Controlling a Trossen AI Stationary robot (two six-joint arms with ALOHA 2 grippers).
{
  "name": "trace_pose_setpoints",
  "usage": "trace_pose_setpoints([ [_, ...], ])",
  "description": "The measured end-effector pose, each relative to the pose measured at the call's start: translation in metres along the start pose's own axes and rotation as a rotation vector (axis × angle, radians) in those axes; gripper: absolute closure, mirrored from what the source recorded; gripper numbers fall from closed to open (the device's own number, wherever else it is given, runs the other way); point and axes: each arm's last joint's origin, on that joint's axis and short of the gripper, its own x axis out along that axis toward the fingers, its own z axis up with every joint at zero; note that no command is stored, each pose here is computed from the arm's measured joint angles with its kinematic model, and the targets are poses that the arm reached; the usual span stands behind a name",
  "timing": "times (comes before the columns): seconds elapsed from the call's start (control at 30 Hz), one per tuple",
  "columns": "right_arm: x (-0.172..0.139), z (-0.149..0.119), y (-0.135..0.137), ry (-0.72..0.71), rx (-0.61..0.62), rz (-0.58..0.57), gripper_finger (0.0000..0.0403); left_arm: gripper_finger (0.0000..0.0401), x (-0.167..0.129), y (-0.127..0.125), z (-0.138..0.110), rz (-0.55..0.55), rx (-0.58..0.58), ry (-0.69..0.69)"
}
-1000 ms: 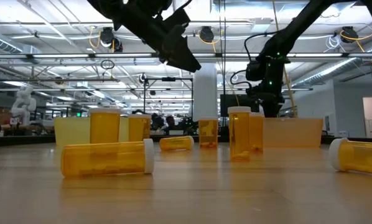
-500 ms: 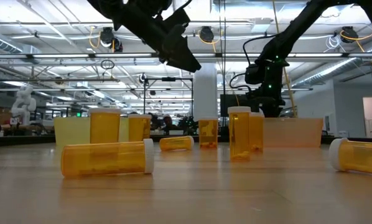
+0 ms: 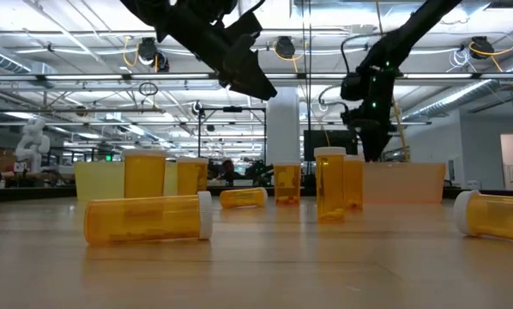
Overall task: Pick and place medicine bottles into bin by pill shape (circle, oval)
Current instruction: Put the small orange pill bottle into the orange bin
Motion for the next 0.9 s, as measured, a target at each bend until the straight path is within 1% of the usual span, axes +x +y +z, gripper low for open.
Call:
trace_pose_setpoints([
  [0.13, -0.035, -0.006, 0.019, -0.055, 0.001, 0.001, 0.0184, 0.0146, 0.000, -0.007, -0.001, -0.018, -0.013, 0.019],
  [0.23, -0.062, -0.015, 0.039, -0.134, 0.008, 0.003, 0.0184, 0.0146, -0.001, -0.017, -0.001, -0.036, -0.016, 0.032],
  [0.37, -0.087, -0.037, 0.070, -0.300, 0.023, 0.029, 0.0183, 0.0146, -0.005, -0.035, 0.004, -0.079, 0.018, 0.065],
  [0.47, -0.102, -0.058, 0.095, -0.443, -0.002, 0.070, 0.0183, 0.0146, -0.010, -0.047, 0.009, -0.074, 0.036, 0.099],
  [0.57, -0.111, -0.079, 0.114, -0.543, -0.034, 0.122, 0.0183, 0.0146, -0.015, -0.059, 0.010, -0.012, 0.026, 0.151],
  [0.67, -0.114, -0.098, 0.128, -0.597, -0.049, 0.128, 0.0183, 0.0146, -0.022, -0.070, 0.014, 0.064, 0.024, 0.191],
  [0.77, -0.111, -0.114, 0.139, -0.623, -0.074, 0.135, 0.0183, 0.0146, -0.028, -0.082, 0.014, 0.074, 0.002, 0.228],
  [0.9, -0.101, -0.130, 0.153, -0.633, -0.117, 0.193, 0.0183, 0.0146, -0.034, -0.099, 0.011, 0.054, -0.068, 0.255],
])
